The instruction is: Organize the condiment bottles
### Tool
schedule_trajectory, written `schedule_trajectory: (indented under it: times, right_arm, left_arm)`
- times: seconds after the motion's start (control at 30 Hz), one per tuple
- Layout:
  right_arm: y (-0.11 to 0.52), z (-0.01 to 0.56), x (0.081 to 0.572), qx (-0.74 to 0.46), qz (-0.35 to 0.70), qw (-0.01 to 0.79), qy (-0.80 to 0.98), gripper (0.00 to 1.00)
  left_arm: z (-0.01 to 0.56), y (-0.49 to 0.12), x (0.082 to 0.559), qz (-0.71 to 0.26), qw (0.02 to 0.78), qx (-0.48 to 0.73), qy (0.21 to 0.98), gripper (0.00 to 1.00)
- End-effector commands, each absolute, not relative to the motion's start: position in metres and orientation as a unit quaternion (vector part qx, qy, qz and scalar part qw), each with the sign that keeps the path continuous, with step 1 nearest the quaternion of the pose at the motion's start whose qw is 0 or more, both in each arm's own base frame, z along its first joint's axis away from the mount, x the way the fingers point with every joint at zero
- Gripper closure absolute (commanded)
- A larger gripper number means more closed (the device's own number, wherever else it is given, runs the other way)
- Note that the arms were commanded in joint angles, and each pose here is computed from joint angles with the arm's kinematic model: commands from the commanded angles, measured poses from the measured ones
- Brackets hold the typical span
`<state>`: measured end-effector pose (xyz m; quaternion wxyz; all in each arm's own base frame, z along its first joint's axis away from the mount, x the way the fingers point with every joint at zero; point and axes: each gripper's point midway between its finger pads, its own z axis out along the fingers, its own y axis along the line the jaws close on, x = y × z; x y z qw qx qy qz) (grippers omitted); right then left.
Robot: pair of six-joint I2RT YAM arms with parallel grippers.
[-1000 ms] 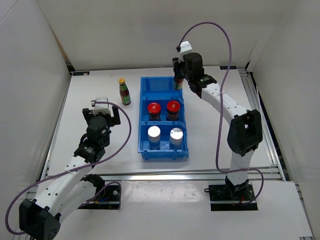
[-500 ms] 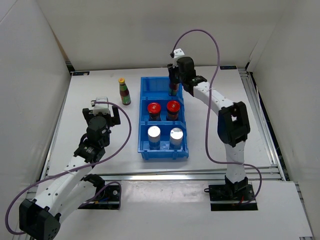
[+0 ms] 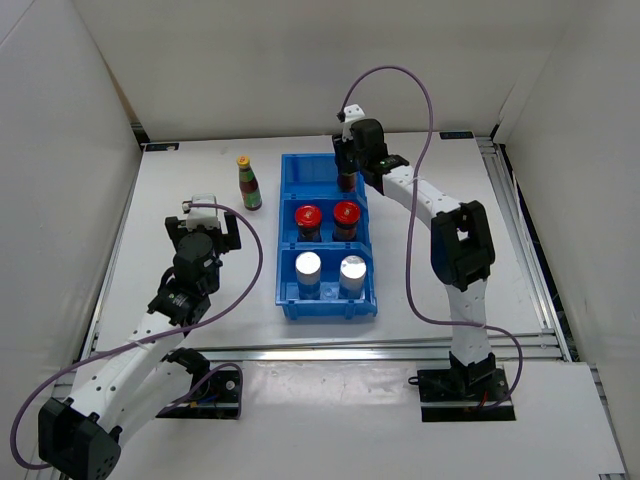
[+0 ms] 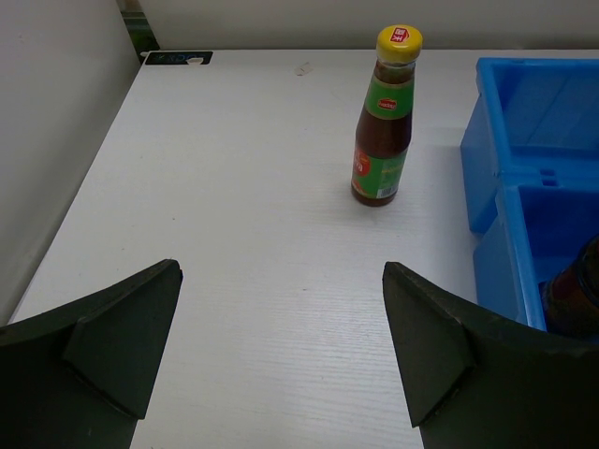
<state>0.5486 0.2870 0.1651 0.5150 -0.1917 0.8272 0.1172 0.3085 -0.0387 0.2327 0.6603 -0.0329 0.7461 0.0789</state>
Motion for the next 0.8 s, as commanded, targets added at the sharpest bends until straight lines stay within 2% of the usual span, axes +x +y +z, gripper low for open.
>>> schedule_trajectory:
  times: [0.0,0.07,0.17,0.33,0.6,0.67,0.7,0.77]
  right_arm:
    - [0.295,0.216,0.562,-0.181,0.139,0.575,0.786,0.78]
    - [0.295,0.211,0.561,-0.178,0.14,0.57,0.79,0.68]
    - [0.292,0.213,0.559,-0.175,0.137,0.572,0.79,0.6]
    - [0.293,0.224,0.557,-0.171,0.133,0.58,0.785,0.41]
    - [0.294,0.258,0.558,-0.168,0.137,0.595,0.774,0.28]
    - [0.289,0.272,0.556,-0.16,0.132,0.606,0.768,0.17]
    - [0.286,0.288,0.556,-0.153,0.131,0.62,0.759,0.15]
    - [0.283,0.308,0.555,-0.144,0.132,0.639,0.744,0.0]
  left_arm:
    - [0.235,-0.041,0.308,0.072,0.667,-0.031,0.741,0.01]
    - [0.235,-0.042,0.308,0.069,0.667,-0.028,0.741,0.01]
    - [0.235,-0.042,0.308,0.069,0.667,-0.028,0.741,0.01]
    - [0.235,-0.042,0.308,0.069,0.667,-0.028,0.741,0.01]
    - [0.235,-0.045,0.308,0.065,0.668,-0.024,0.741,0.01]
    - [0.235,-0.045,0.308,0.065,0.668,-0.024,0.741,0.01]
    - [0.235,-0.045,0.308,0.065,0.668,-0.024,0.741,0.01]
    - [0.231,-0.045,0.307,0.067,0.665,-0.023,0.744,0.01]
